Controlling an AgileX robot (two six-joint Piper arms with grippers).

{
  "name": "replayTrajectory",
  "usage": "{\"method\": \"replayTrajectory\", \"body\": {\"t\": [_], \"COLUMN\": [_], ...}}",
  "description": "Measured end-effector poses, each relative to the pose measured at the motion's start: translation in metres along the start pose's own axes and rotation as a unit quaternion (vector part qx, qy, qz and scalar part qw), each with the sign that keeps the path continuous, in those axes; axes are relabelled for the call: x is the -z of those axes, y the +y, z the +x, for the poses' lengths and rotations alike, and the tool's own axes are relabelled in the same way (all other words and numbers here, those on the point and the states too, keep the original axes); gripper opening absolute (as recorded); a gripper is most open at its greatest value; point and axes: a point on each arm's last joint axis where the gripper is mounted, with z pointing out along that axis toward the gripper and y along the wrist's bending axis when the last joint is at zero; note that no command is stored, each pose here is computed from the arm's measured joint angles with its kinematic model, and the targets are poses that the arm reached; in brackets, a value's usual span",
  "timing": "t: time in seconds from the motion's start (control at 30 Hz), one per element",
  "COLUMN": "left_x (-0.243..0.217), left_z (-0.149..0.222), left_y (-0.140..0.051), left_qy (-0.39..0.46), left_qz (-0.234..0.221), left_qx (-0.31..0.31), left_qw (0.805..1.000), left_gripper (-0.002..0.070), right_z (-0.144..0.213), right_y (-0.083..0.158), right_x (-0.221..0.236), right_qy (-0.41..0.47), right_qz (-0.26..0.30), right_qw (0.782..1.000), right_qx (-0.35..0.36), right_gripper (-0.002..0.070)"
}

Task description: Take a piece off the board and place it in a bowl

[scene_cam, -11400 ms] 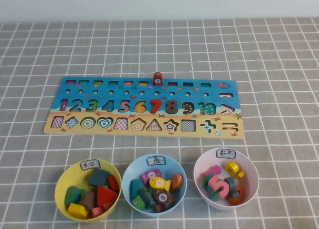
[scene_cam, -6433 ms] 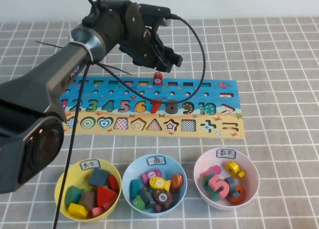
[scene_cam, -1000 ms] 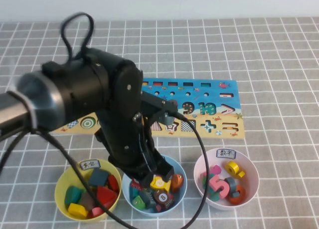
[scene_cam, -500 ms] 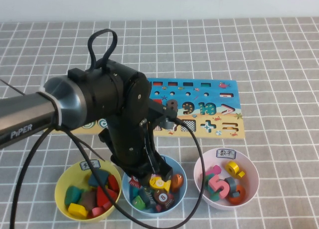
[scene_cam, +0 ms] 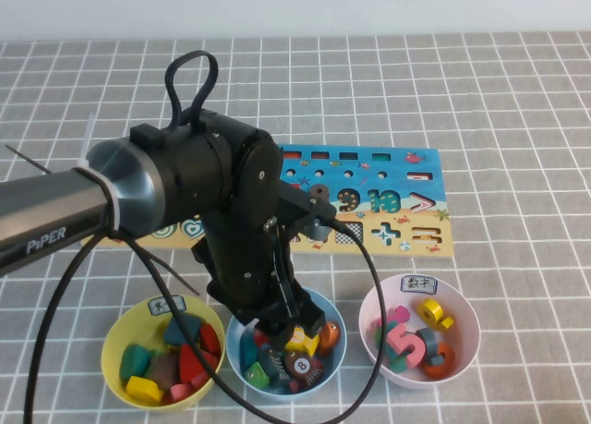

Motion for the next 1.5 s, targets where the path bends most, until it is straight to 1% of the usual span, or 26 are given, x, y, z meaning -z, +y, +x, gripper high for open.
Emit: {"method": "replayTrajectory", "body": {"t": [0.07, 0.13, 0.23, 0.3, 0.33, 0.4, 0.43, 0.5, 0.57, 0.6, 0.67, 0.8, 0.9, 0.97, 1.07, 1.1, 1.2, 1.23, 1.3, 1.37, 1.5], "left_x": [0.0, 0.0, 0.004, 0.011, 0.016, 0.023, 0.027, 0.034, 0.042, 0.047, 0.058, 0.092, 0.117, 0.124, 0.129, 0.129, 0.129, 0.125, 0.12, 0.115, 0.101], "left_z": [0.0, 0.0, -0.002, -0.006, -0.007, -0.01, -0.011, -0.011, -0.008, -0.006, 0.0, 0.027, 0.061, 0.086, 0.125, 0.139, 0.179, 0.19, 0.215, 0.235, 0.271], "left_y": [0.0, 0.0, 0.0, -0.001, -0.001, -0.001, 0.0, 0.001, 0.002, 0.002, 0.002, 0.0, -0.001, -0.001, -0.001, 0.0, 0.0, 0.0, 0.0, 0.001, 0.001], "left_qy": [0.001, 0.0, 0.001, 0.0, -0.001, -0.002, -0.005, -0.014, -0.026, -0.037, -0.067, -0.155, -0.23, -0.266, -0.33, -0.355, -0.443, -0.46, -0.508, -0.541, -0.586], "left_qz": [0.0, 0.0, 0.001, 0.0, -0.001, -0.003, -0.006, -0.013, -0.021, -0.026, -0.027, -0.028, -0.028, -0.029, -0.03, -0.03, -0.029, -0.029, -0.029, -0.028, -0.027], "left_qx": [-0.002, -0.002, -0.002, -0.004, -0.004, -0.006, -0.008, -0.013, -0.017, -0.019, -0.02, -0.022, -0.023, -0.017, -0.008, -0.009, -0.012, -0.013, -0.015, -0.015, -0.016], "left_qw": [1.0, 1.0, 1.0, 1.0, 1.0, 1.0, 1.0, 1.0, 0.999, 0.999, 0.997, 0.987, 0.973, 0.963, 0.943, 0.934, 0.896, 0.887, 0.861, 0.84, 0.809], "left_gripper": [0.0393, 0.043, 0.0449, 0.0438, 0.0417, 0.0344, 0.0286, 0.0145, 0.0067, 0.0043, 0.002, 0.0003, 0.0002, 0.0002, 0.0001, 0.0001, 0.0001, 0.0001, 0.0001, 0.0, 0.0], "right_z": [0.0, 0.0, 0.0, 0.0, 0.0, 0.0, 0.0, 0.0, 0.0, 0.0, 0.0, 0.0, 0.0, 0.0, 0.0, 0.0, 0.0, 0.0, 0.0, 0.0, 0.0], "right_y": [0.0, 0.0, 0.0, 0.0, 0.0, 0.0, 0.0, 0.0, 0.0, 0.0, 0.0, 0.0, 0.0, 0.0, 0.0, 0.0, 0.0, 0.0, 0.0, 0.0, 0.0], "right_x": [0.0, 0.0, 0.0, 0.0, 0.0, 0.0, 0.0, 0.0, 0.0, 0.0, 0.0, 0.0, 0.0, 0.0, 0.0, 0.0, 0.0, 0.0, 0.0, 0.0, 0.0], "right_qy": [0.0, 0.0, 0.0, 0.0, 0.0, 0.0, 0.0, 0.0, 0.0, 0.0, 0.0, 0.0, 0.0, 0.0, 0.0, 0.0, 0.0, 0.0, 0.0, 0.0, 0.0], "right_qz": [0.0, 0.0, 0.0, 0.0, 0.0, 0.0, 0.0, 0.0, 0.0, 0.0, 0.0, 0.0, 0.0, 0.0, 0.0, 0.0, 0.0, 0.0, 0.0, 0.0, 0.0], "right_qw": [1.0, 1.0, 1.0, 1.0, 1.0, 1.0, 1.0, 1.0, 1.0, 1.0, 1.0, 1.0, 1.0, 1.0, 1.0, 1.0, 1.0, 1.0, 1.0, 1.0, 1.0], "right_qx": [0.0, 0.0, 0.0, 0.0, 0.0, 0.0, 0.0, 0.0, 0.0, 0.0, 0.0, 0.0, 0.0, 0.0, 0.0, 0.0, 0.0, 0.0, 0.0, 0.0, 0.0], "right_gripper": [-0.0018, -0.0018, -0.0018, -0.0018, -0.0018, -0.0018, -0.0018, -0.0018, -0.0018, -0.0018, -0.0018, -0.0018, -0.0018, -0.0018, -0.0018, -0.0018, -0.0018, -0.0018, -0.0018, -0.0018, -0.0018]}}
